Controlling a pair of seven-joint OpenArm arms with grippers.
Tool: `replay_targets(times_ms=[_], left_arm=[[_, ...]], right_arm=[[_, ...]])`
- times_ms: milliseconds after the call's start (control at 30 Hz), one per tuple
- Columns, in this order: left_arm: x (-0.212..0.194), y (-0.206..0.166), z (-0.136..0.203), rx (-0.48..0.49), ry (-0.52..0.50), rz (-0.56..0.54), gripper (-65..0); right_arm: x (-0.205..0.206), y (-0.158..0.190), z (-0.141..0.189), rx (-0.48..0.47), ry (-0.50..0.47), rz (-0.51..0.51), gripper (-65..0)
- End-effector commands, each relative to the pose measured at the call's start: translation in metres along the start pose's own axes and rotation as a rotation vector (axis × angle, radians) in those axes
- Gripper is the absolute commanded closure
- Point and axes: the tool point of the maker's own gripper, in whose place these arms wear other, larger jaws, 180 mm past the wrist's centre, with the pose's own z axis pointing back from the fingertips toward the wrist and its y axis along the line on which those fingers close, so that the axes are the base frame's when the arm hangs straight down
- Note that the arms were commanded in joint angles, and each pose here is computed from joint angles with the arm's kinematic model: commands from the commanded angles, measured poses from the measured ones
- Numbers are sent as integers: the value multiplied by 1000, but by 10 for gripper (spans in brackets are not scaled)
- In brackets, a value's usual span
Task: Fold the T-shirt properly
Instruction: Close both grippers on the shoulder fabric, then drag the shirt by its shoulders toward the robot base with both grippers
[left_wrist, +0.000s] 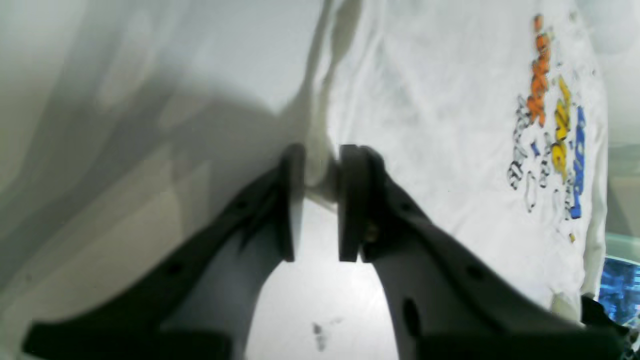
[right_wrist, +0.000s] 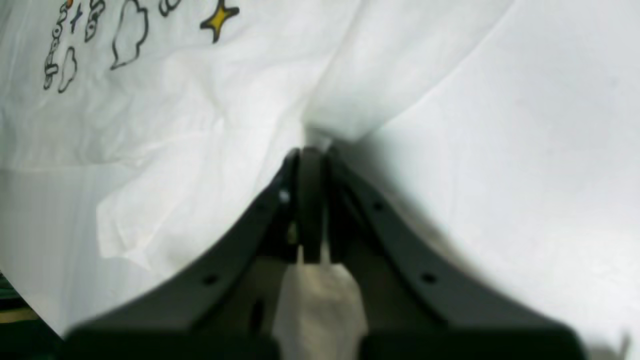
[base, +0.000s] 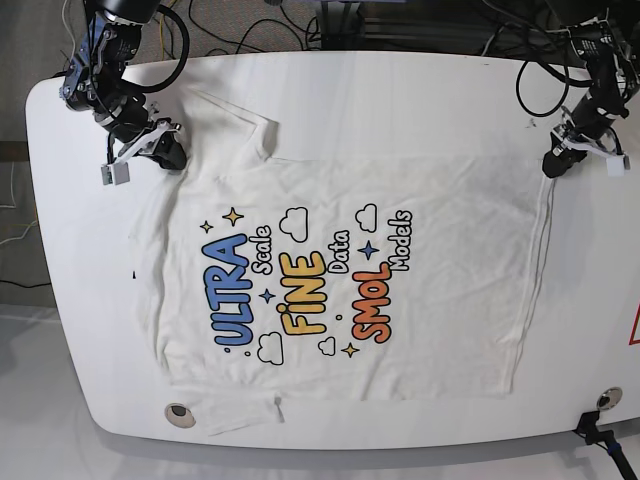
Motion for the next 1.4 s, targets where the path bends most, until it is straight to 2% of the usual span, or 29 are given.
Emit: replay_targets(times_ms=[0,33,333,600,800,1067,1100,1367], left_arm=[[-10,6,4,19,69,-44,-21],[-13,6,4,15,74,-41,0],[-5,-2,22,21,74,-121,0],[-3,-1,56,73,79,-211,0],[-10,2,81,115,103,-264,0],[-12,12,106,172,111,-301,0],[-22,11,102,157,143,-279,0],[-38,8,113,148,195,-307,0]], right_arm=[[-7,-7,4,-32,46,19,0],[-5,-6,4,-32,44,21,0],[9,-14,24,-102,24,86,0],[-4,-33,53,-162,21,34,0],[-4,-28,73,-135,-17,19,0],[-8,-32,100,-183,4,68,0],[-9,-30,93,-165,9,55,0],[1,-27,109,-196,-10,98,0]])
